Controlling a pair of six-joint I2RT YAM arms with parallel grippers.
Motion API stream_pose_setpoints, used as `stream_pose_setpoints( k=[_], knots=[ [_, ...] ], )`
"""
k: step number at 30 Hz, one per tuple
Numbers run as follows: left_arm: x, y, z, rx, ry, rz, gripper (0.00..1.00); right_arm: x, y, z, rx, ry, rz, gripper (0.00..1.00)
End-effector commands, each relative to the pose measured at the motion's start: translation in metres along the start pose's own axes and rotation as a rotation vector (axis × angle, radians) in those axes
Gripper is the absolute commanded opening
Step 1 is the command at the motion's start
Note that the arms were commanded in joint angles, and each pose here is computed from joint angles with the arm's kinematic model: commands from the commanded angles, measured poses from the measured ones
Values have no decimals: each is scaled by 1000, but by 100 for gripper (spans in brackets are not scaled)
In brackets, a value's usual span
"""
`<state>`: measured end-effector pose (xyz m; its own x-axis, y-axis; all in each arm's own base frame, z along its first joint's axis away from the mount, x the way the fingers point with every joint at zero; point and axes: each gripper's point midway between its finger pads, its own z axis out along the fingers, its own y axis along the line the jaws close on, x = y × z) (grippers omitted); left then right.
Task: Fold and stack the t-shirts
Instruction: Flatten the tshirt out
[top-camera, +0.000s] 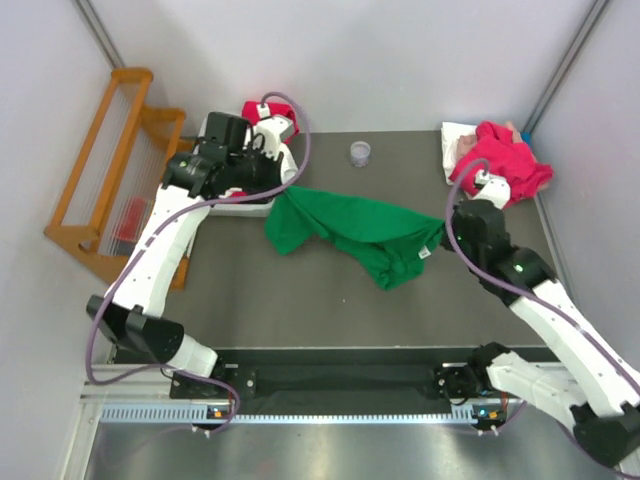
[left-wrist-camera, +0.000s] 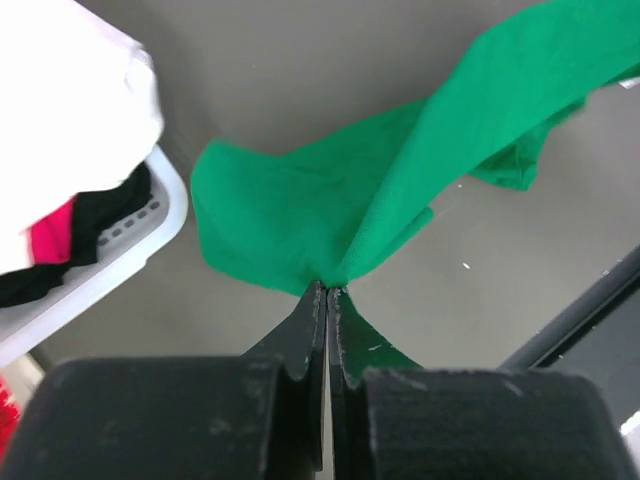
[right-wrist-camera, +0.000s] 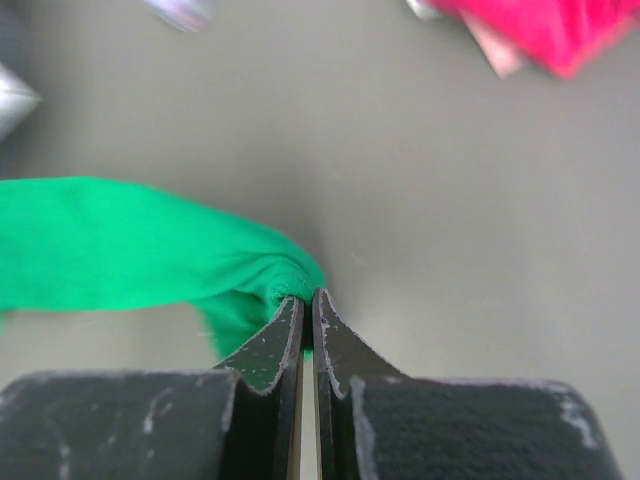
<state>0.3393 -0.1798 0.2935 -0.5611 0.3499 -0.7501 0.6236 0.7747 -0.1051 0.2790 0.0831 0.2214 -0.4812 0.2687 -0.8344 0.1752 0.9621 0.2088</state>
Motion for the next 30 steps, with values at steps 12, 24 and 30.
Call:
stream_pose_setpoints(
  k=[12,24,30],
  knots=[
    [28,-89,-220,92,-317,256,0,-129,-33,-204,-348,-513,87,0],
    [48,-110,-244,134,-351,394,6,-169,-38,-269,-417,-684,58,0],
    [71,-87,-172,168,-272,364,10,-150,-41,-197,-213,-543,64,0]
  ],
)
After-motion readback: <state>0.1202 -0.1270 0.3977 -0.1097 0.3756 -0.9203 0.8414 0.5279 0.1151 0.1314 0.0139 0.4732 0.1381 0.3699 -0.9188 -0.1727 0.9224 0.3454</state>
